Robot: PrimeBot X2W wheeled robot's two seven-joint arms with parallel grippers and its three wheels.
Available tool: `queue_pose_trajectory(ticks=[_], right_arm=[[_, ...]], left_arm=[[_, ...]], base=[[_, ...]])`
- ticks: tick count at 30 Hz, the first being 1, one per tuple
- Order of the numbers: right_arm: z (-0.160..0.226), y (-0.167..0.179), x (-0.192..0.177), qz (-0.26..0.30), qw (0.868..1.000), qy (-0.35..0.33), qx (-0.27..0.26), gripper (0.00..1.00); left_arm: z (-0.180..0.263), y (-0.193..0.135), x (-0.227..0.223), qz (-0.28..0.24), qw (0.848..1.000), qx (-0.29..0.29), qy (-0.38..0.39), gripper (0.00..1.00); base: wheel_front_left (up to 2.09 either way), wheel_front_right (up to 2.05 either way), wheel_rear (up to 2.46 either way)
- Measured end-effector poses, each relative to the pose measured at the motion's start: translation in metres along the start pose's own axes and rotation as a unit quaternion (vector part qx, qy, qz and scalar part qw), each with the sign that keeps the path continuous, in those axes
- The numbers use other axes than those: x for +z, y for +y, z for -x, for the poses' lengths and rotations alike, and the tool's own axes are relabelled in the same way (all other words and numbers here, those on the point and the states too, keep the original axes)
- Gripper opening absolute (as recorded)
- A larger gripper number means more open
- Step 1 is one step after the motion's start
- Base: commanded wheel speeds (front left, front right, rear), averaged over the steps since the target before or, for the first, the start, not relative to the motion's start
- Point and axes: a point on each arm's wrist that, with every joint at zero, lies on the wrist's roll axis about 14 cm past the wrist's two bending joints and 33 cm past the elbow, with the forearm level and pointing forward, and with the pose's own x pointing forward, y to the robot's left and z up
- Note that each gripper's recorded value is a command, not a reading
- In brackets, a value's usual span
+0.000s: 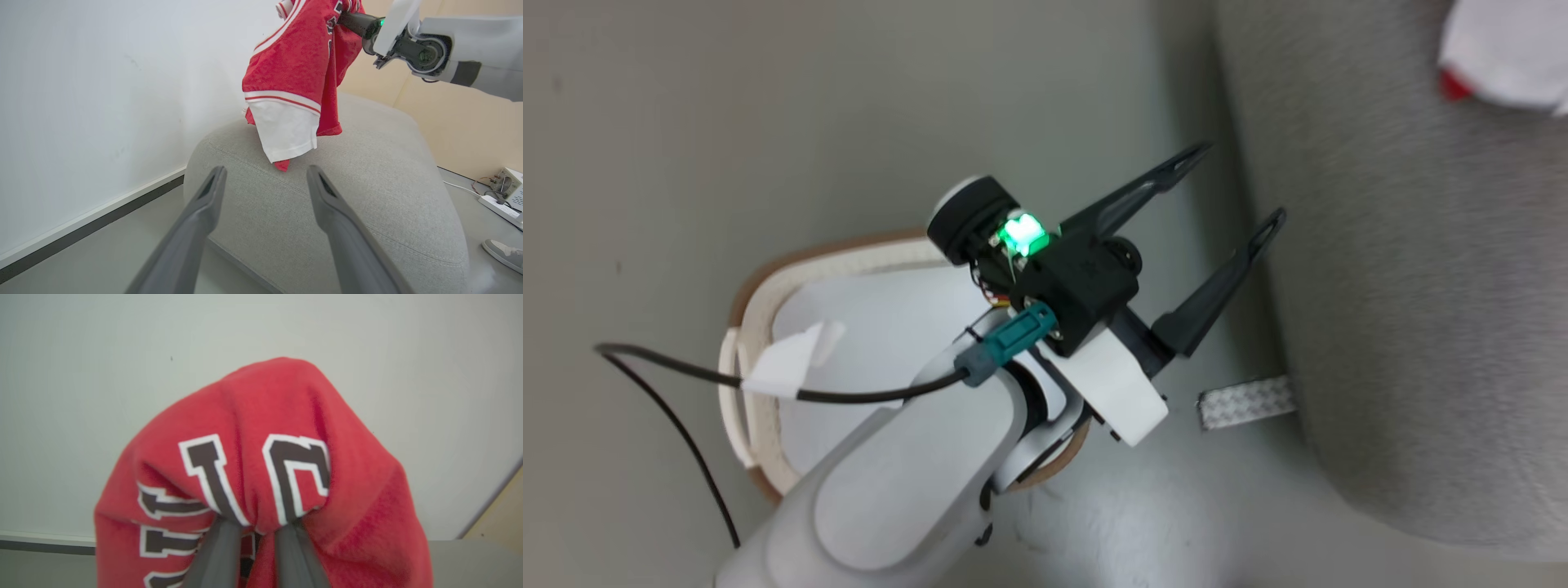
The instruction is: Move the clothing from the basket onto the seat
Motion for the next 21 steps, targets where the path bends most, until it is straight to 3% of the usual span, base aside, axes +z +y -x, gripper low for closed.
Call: queue_pose_trajectory(ticks=[5, 9, 13, 15, 16, 17, 21], right_arm=[[-0.020, -0.037, -0.059, -0.022, 0.995, 0.059, -0.077, 0.00], [-0.003, -0.048, -0.131, -0.058, 0.981, 0.130, -0.135, 0.00], [0.022, -0.046, -0.179, -0.096, 0.963, 0.178, -0.178, 0.00], [0.038, -0.054, -0.188, -0.105, 0.954, 0.195, -0.202, 0.26], [0.044, -0.056, -0.188, -0.102, 0.952, 0.201, -0.207, 0.91], [0.046, -0.058, -0.186, -0.102, 0.952, 0.199, -0.209, 1.00], [0.057, -0.058, -0.174, -0.100, 0.953, 0.193, -0.210, 1.00]], left_arm=[[0.009, 0.030, -0.031, 0.012, 0.999, 0.030, 0.010, 1.00], [0.022, 0.050, -0.053, 0.013, 0.998, 0.058, 0.026, 1.00], [0.035, 0.058, -0.070, 0.009, 0.996, 0.071, 0.048, 1.00], [0.040, 0.060, -0.076, 0.005, 0.995, 0.073, 0.062, 1.00], [0.042, 0.060, -0.078, 0.001, 0.995, 0.075, 0.066, 1.00], [0.044, 0.063, -0.078, -0.002, 0.994, 0.080, 0.069, 1.00], [0.052, 0.065, -0.077, -0.005, 0.992, 0.095, 0.078, 1.00]], base=[[0.00, 0.00, 0.00], [0.00, 0.00, 0.00], [0.00, 0.00, 0.00], [0.00, 0.00, 0.00], [0.00, 0.00, 0.00], [0.00, 0.00, 0.00], [0.00, 0.00, 0.00]])
